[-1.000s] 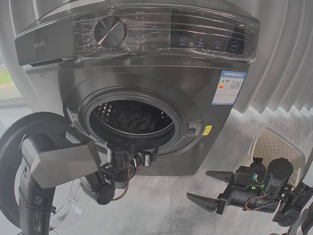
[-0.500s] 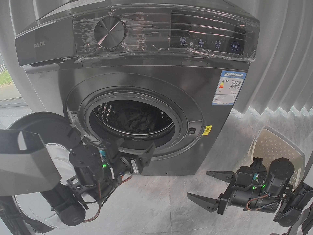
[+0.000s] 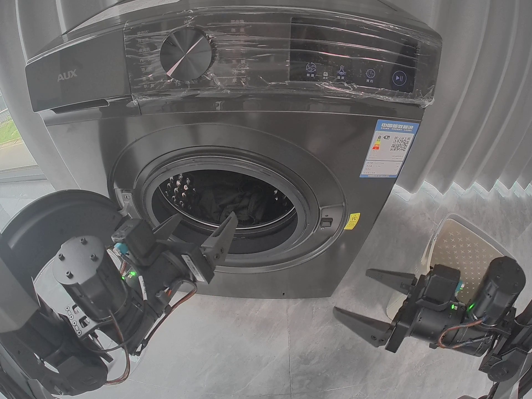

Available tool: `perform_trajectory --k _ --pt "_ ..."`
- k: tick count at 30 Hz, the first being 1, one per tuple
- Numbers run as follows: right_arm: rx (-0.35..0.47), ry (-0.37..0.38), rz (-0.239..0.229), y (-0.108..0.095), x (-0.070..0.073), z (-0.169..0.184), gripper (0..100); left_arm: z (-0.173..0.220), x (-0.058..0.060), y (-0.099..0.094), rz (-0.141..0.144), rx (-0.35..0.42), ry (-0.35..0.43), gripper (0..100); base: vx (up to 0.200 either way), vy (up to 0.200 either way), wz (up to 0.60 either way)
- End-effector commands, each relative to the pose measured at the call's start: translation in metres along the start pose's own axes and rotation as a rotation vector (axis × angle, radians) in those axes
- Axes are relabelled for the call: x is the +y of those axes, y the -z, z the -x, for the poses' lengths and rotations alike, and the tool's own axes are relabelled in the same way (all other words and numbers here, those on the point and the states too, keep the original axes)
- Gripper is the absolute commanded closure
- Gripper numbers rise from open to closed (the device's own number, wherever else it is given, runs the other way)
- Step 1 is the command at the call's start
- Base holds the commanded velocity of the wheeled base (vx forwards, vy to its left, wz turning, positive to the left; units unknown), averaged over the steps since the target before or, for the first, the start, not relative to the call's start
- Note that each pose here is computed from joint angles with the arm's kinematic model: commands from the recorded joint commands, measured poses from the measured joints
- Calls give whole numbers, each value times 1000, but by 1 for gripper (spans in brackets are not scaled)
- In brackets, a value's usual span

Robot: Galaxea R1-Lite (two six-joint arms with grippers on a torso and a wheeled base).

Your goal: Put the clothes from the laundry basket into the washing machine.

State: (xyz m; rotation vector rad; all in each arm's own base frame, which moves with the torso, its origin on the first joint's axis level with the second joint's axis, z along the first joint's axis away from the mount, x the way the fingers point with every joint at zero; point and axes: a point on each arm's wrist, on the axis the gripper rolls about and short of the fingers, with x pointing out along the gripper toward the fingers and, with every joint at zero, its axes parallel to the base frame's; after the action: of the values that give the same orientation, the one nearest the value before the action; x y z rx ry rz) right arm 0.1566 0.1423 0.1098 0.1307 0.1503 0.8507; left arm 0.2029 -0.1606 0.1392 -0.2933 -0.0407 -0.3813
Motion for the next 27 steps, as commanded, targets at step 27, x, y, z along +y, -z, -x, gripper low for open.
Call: perform_trajectory --k 27 --pt "-209 256 218 -42 -12 106 0 92 27 -22 -210 -13 -55 0 -67 0 0"
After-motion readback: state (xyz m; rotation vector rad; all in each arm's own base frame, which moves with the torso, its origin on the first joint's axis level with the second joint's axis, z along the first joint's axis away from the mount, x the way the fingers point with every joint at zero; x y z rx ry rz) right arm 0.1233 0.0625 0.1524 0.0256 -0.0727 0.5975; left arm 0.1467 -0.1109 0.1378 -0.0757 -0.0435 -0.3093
